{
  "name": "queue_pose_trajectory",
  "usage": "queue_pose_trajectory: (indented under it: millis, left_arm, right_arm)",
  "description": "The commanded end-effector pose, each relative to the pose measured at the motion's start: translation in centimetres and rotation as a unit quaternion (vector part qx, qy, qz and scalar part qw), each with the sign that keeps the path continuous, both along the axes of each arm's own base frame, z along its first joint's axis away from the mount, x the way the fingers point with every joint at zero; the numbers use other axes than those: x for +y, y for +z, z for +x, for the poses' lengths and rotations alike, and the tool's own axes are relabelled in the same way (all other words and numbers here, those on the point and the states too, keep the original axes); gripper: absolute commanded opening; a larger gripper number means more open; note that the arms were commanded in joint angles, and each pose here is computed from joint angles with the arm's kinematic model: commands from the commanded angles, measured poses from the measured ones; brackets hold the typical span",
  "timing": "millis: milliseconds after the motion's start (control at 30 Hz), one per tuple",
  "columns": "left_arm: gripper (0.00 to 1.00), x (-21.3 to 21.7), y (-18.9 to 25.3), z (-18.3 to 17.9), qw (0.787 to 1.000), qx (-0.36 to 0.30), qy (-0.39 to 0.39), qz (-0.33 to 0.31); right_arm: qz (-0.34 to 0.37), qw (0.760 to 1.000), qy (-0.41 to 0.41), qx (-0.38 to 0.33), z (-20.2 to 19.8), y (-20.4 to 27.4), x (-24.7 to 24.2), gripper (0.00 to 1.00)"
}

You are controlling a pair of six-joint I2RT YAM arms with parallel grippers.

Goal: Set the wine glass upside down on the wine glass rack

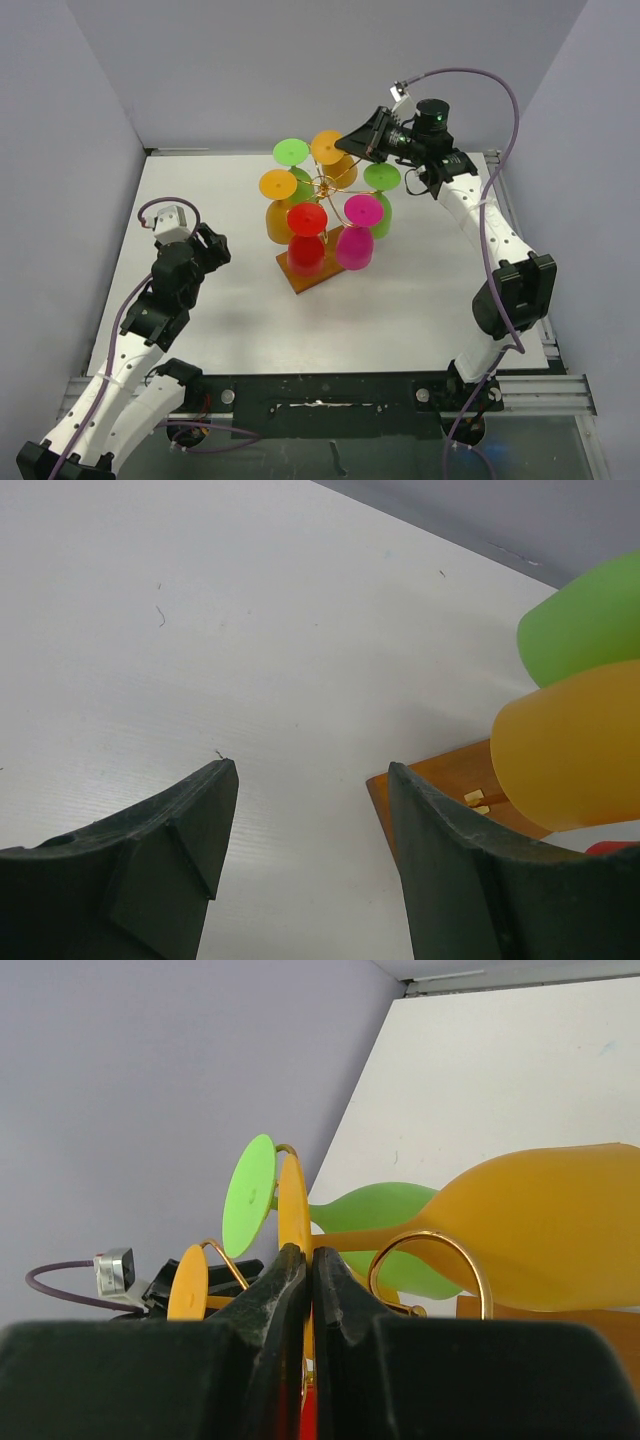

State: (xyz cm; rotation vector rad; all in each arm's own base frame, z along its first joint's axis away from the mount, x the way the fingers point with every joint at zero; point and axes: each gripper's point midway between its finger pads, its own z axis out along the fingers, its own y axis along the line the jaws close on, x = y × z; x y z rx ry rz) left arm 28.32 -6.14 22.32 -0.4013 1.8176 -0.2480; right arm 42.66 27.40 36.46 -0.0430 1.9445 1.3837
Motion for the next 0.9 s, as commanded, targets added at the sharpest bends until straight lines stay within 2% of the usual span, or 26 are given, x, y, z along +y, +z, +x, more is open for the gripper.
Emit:
queue_pose_trajectory:
  millis: [0, 867]
  left_arm:
    - [0.59, -0.1, 2.0, 0.3, 0.999, -0.031, 0.000, -0.017]
    - [0.59, 0.1, 2.0, 0.3, 0.999, -0.032, 0.003, -0.017]
  right_arm:
    - [0.010, 0.999, 0.010, -0.036, -0.9, 3.3, 0.2, 0.00]
    - [-0.020, 0.998, -0.041, -0.041, -2.0, 4.4, -3.3, 0.00]
